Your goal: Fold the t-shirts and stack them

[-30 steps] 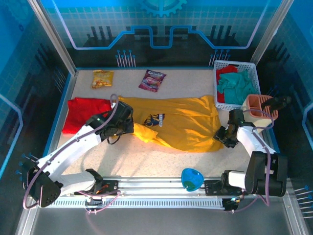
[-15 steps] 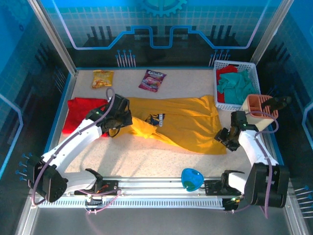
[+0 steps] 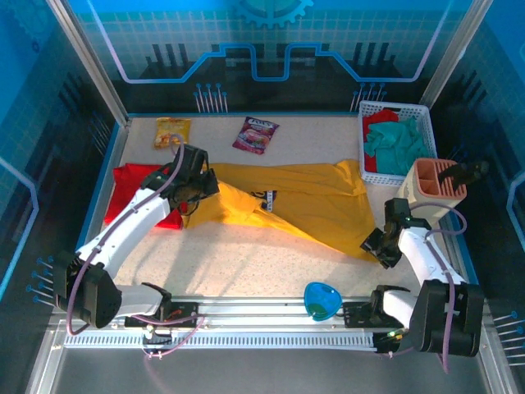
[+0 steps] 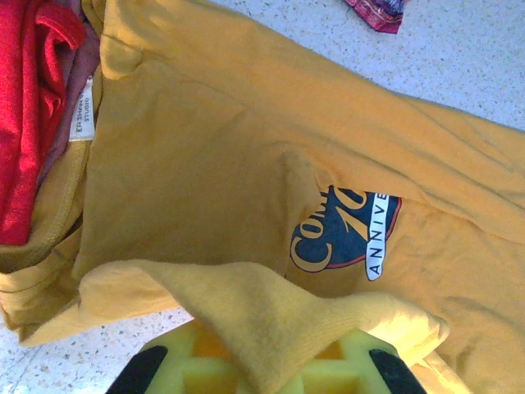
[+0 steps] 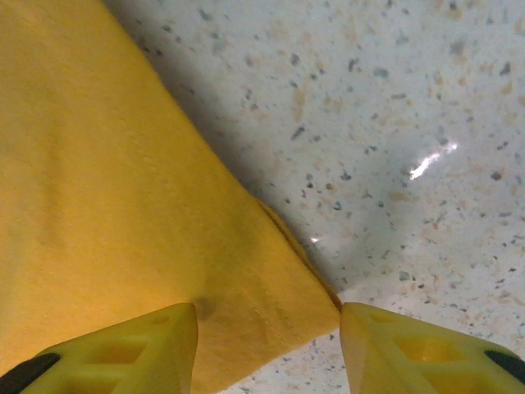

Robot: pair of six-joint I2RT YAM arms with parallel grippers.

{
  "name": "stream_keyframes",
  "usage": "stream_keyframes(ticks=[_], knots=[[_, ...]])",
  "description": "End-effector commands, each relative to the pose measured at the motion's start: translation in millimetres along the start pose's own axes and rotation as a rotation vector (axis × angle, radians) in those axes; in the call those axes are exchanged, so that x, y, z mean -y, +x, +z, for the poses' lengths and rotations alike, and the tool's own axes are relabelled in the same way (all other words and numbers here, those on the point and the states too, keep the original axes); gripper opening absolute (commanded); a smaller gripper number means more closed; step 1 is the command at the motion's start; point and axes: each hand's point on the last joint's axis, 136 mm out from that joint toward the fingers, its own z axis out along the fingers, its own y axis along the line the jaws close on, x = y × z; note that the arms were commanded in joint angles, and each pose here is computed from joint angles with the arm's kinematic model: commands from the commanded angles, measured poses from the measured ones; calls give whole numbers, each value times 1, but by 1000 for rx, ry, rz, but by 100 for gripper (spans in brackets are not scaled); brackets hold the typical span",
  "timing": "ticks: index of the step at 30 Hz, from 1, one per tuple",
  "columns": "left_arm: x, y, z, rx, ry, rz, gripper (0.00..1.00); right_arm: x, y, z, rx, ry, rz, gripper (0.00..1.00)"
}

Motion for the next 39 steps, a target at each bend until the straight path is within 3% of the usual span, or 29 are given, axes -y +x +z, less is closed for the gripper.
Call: stream_keyframes(ticks=[1, 11, 26, 30, 39], knots=[[10, -13, -1, 24, 40, -6, 0, 5, 11, -4, -23, -7, 52, 50], [13, -9, -1, 14, 65, -9, 0, 9, 17, 7, -14, -1, 104, 47], [9, -3, -4, 6, 66, -12, 0, -7, -3, 18, 1, 0, 66, 39], [6, -3, -6, 9, 54, -2, 0, -10, -9, 21, 10, 11, 36, 31], [-8, 7, -21, -6, 9, 32, 0, -26, -32, 2, 87, -13, -25, 2]])
